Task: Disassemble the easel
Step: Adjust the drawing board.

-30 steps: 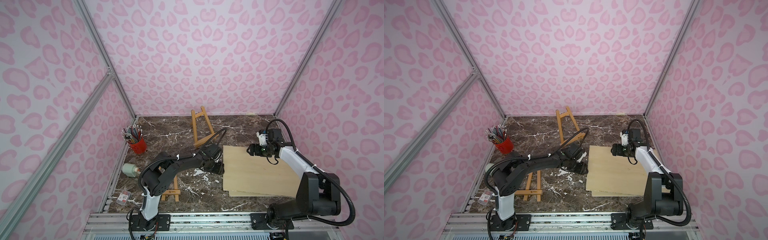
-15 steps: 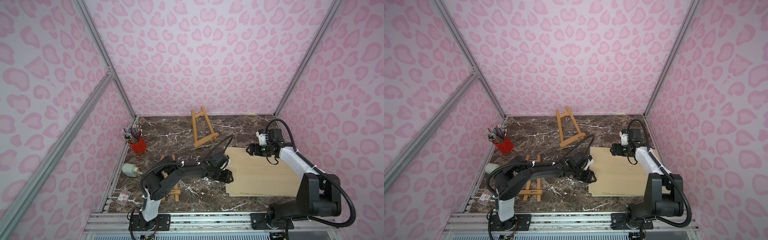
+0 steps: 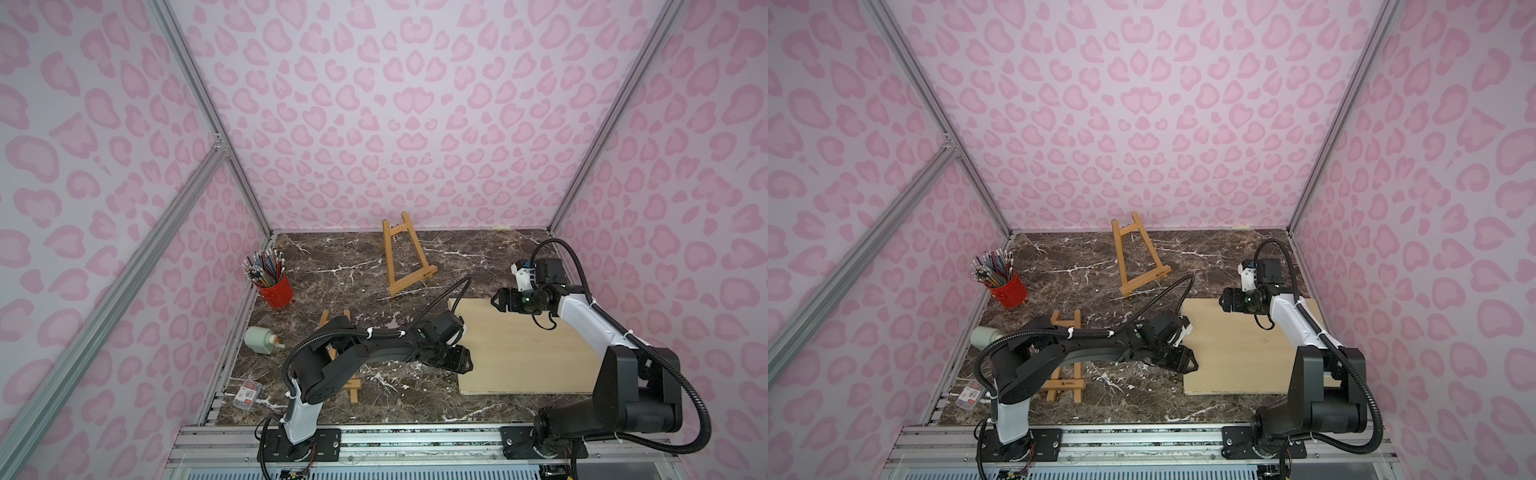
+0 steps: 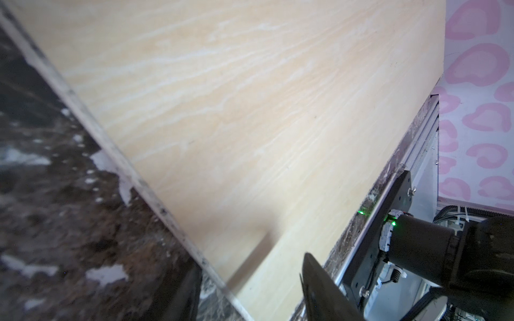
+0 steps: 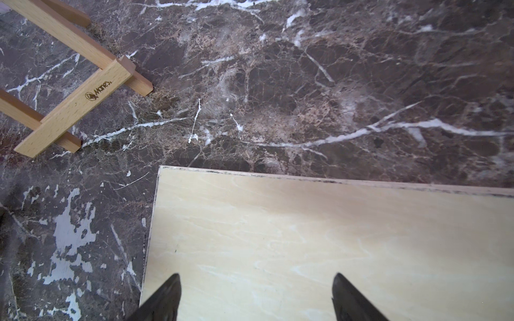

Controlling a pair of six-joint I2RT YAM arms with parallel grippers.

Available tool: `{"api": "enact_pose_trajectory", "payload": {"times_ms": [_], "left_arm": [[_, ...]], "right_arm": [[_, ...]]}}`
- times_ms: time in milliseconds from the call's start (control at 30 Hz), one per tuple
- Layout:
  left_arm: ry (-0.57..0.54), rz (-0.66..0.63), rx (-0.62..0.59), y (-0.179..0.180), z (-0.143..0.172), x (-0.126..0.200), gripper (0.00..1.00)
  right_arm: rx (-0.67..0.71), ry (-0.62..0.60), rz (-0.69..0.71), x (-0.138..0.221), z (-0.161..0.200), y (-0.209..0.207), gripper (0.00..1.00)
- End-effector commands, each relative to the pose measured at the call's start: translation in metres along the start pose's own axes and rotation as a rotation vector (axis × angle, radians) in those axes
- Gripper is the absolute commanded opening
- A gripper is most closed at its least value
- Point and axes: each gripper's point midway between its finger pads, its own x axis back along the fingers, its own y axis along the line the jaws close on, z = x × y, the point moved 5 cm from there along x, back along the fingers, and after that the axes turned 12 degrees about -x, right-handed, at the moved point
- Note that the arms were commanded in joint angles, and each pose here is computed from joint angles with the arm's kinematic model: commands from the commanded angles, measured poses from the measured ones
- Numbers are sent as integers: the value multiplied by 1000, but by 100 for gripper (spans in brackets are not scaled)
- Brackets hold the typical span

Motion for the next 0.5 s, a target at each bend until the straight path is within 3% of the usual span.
{"api": "enact_pose_trajectory", "payload": {"times_ms": [0, 200, 467], "left_arm": [[37, -75, -24, 4, 7, 12, 62], [-18, -158, -48, 13, 1, 49, 66], [-72, -281, -5, 56, 13, 102, 71]], "right_arm": [[8, -8, -21, -5, -1, 5, 87], [100, -45, -100, -25, -8, 47, 88], [278, -139, -252, -61, -33, 131, 88]]}}
